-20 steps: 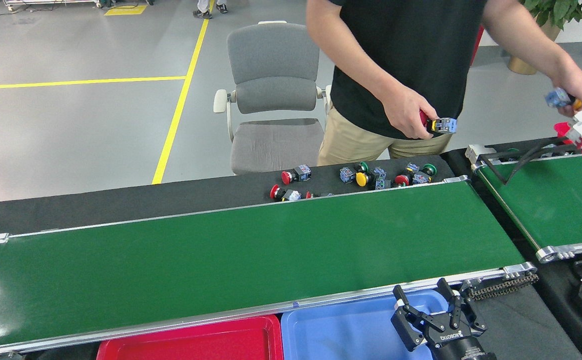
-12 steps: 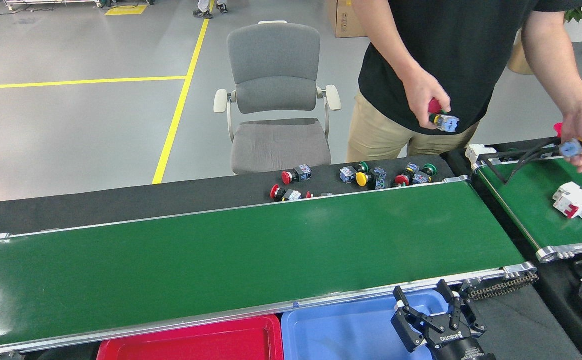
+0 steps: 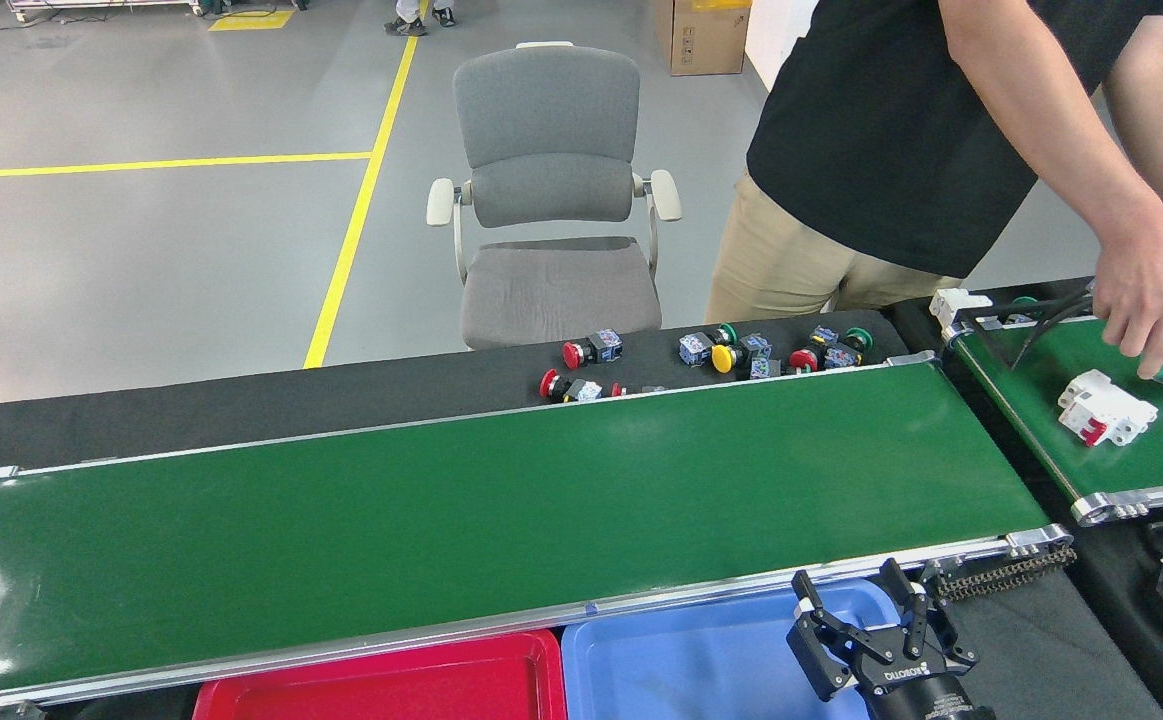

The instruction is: Pick switch part from conveyor to tray

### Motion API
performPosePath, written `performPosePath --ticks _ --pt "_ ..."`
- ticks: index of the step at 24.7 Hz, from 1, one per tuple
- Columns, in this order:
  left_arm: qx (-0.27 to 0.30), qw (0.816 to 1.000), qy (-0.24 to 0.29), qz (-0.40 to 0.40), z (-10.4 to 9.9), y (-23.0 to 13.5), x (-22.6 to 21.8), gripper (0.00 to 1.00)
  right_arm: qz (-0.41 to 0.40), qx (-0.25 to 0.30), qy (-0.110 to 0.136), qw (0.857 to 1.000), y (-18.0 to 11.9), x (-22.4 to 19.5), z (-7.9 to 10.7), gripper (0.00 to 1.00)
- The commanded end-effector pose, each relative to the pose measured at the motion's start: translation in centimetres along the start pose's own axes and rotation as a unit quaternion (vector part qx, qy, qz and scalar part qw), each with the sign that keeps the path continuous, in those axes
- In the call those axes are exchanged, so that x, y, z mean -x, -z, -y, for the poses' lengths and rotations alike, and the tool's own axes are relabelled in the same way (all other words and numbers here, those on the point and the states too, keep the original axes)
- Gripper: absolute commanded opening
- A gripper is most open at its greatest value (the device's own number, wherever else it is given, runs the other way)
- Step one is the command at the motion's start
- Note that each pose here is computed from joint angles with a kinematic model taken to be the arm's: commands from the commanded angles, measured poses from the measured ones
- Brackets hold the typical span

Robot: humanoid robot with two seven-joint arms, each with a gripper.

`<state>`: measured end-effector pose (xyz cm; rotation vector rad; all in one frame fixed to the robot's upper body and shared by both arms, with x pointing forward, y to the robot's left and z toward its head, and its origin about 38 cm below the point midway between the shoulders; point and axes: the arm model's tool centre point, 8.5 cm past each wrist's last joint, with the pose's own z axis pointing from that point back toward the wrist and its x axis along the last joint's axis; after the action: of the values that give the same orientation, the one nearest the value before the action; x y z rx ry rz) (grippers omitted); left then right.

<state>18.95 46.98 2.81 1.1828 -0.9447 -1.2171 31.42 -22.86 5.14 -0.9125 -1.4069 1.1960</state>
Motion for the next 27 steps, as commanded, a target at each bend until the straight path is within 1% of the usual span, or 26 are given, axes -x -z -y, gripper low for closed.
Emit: performPosePath --ticks 1,5,10,12,15,16,22,27 --pt "-0.013 1.0 0.006 -0.003 -0.8 0.2 0.6 1.0 -0.002 0.01 -0.006 1.0 0.2 0.0 0.6 0.99" --pt "-0.013 1.0 0.005 -0.004 -0.8 0.1 0.6 1.0 -0.025 0.007 -0.02 0.999 0.1 0.7 0.5 0.98" --pt "-0.015 1.0 0.008 -0.004 -1.0 0.3 0.7 1.0 -0.024 0.005 -0.02 0.999 0.0 0.7 0.4 0.98" --pt "-0.016 1.0 0.008 -0.004 -1.1 0.4 0.7 1.0 -0.025 0.004 -0.024 0.999 0.0 0.8 0.4 0.98" --pt "-0.016 1.0 0.008 -0.002 -1.1 0.4 0.7 1.0 -0.028 -0.007 -0.049 0.998 0.0 1.0 -0.3 0.98" --pt "-0.016 1.0 0.008 -0.002 -1.1 0.4 0.7 1.0 -0.028 -0.008 -0.051 0.998 0.0 1.0 -0.3 0.98" --pt "-0.016 1.0 0.009 -0.001 -1.1 0.4 0.6 1.0 -0.027 -0.008 -0.049 0.998 0.2 1.1 -0.4 0.99" --pt "-0.016 1.0 0.006 -0.001 -1.1 0.4 0.6 1.0 -0.031 -0.014 -0.045 0.998 0.2 1.0 -0.9 0.99"
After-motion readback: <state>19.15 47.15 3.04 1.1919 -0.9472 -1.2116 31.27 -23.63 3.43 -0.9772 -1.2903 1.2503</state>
